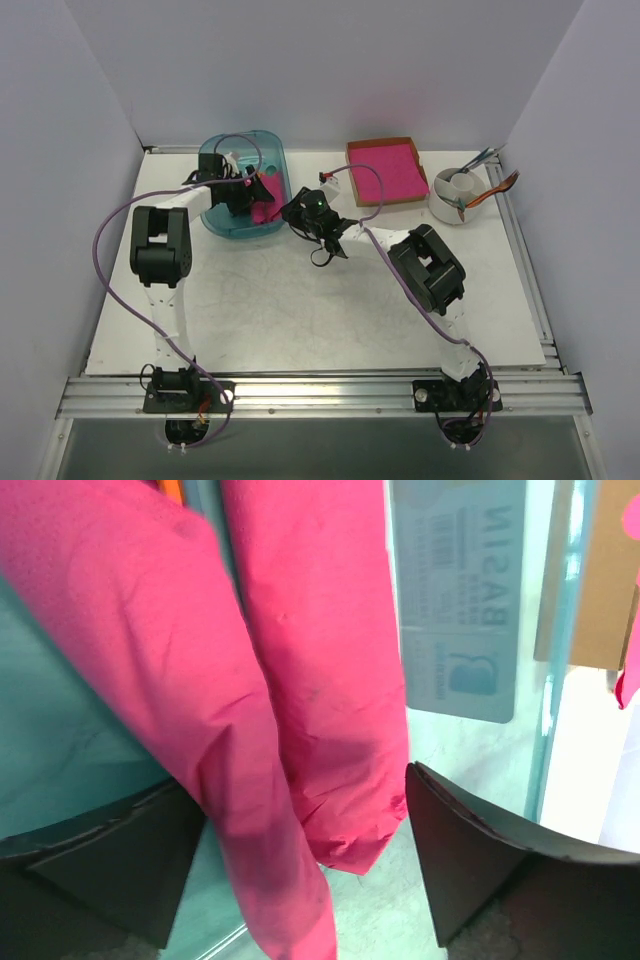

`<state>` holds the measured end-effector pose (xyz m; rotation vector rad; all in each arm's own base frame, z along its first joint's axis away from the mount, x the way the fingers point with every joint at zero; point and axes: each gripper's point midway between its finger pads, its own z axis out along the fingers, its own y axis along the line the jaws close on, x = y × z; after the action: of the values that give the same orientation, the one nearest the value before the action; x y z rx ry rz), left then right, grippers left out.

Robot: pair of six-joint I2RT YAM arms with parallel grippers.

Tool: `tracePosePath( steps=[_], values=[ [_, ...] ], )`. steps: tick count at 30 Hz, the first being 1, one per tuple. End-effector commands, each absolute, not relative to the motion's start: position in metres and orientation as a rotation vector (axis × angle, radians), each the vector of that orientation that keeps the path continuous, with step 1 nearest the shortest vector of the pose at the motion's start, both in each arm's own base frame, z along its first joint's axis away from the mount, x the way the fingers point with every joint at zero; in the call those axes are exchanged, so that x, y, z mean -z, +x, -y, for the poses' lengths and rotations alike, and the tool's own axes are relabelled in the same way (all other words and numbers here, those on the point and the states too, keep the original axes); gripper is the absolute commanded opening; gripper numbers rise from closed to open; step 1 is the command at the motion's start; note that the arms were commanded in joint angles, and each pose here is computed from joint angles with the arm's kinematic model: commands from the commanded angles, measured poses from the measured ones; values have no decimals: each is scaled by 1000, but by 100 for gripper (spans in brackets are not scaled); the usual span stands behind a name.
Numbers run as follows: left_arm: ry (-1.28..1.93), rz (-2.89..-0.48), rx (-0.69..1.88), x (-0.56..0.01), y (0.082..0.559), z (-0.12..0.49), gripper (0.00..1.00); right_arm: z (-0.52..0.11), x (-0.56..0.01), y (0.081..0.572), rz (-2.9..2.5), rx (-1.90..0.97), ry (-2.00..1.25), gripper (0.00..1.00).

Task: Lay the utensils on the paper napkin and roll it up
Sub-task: Place the utensils in the bin.

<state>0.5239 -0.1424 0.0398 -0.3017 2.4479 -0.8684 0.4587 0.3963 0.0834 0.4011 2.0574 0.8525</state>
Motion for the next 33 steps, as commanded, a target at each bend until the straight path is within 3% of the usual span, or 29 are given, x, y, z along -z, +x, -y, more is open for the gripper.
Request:
tracePosePath(
  steps=[1,17,33],
  values=[
    [-381,-2605,739,12,494,119,94,-384,-93,461,-2057,-793,390,18],
    [-447,-2627,727,12,489,117,94,-384,-93,461,-2059,-791,394,18],
    [-493,-2685,559,6,484,113,94,-383,-91,460,-2062,-787,396,18]
  ],
)
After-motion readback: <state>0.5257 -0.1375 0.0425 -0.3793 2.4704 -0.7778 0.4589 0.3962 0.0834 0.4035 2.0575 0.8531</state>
